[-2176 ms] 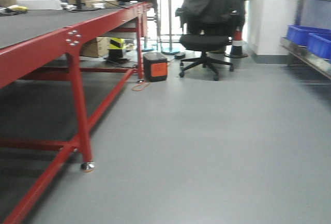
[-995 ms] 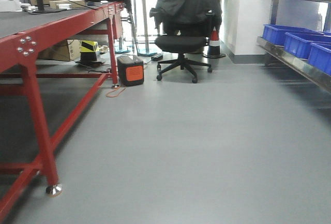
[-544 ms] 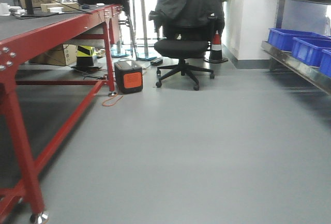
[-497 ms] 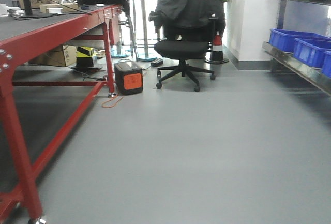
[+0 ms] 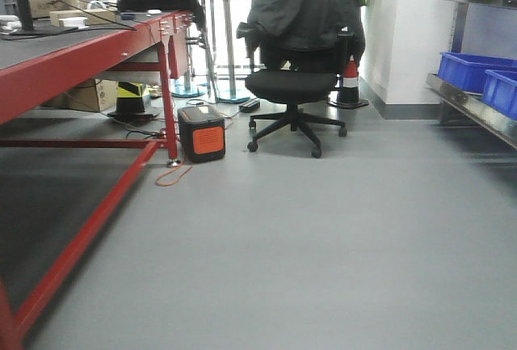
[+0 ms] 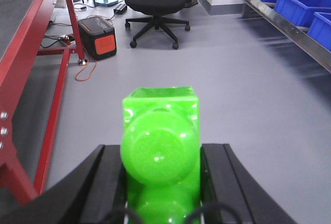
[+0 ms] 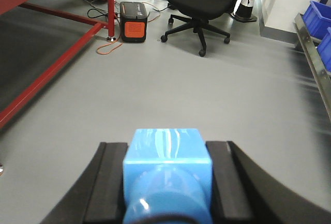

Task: Grab block from conveyor and place in blue bin
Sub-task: 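Drive toward the shelf rack of blue bins holding both blocks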

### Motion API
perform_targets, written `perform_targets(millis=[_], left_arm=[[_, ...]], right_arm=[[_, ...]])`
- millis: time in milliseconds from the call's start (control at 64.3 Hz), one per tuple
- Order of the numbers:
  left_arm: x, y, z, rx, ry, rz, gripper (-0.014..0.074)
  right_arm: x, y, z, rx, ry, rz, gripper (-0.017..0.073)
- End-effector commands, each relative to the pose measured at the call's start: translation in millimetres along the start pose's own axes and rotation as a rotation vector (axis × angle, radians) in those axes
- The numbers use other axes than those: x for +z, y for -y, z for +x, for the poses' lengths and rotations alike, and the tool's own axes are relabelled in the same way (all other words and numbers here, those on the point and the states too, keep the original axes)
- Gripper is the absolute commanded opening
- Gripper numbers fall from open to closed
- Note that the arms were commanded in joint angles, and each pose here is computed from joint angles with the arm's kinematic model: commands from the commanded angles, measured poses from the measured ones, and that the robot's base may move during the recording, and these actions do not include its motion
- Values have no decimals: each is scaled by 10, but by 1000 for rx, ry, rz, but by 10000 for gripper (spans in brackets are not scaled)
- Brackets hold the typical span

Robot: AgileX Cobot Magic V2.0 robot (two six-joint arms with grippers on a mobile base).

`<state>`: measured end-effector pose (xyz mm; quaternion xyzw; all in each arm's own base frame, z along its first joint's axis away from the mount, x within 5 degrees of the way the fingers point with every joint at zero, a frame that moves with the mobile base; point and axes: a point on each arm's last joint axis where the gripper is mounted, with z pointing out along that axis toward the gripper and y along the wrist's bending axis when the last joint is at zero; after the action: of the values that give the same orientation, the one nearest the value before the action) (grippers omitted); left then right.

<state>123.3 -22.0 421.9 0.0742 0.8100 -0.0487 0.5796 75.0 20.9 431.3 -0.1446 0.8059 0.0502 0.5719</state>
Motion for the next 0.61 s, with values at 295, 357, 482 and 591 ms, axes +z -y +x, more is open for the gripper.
perform_targets(millis=[295, 357, 482, 591], left_arm=[[-24, 9, -33, -5, 30, 8, -111], [-24, 9, -33, -5, 30, 8, -111], [-24, 9, -33, -5, 30, 8, -111], [-24, 9, -33, -5, 30, 8, -111]], right_arm=[[-30, 6, -41, -9, 35, 7, -153], [-30, 6, -41, -9, 35, 7, -153], [-30, 6, -41, -9, 35, 7, -153], [-30, 6, -41, -9, 35, 7, -153]])
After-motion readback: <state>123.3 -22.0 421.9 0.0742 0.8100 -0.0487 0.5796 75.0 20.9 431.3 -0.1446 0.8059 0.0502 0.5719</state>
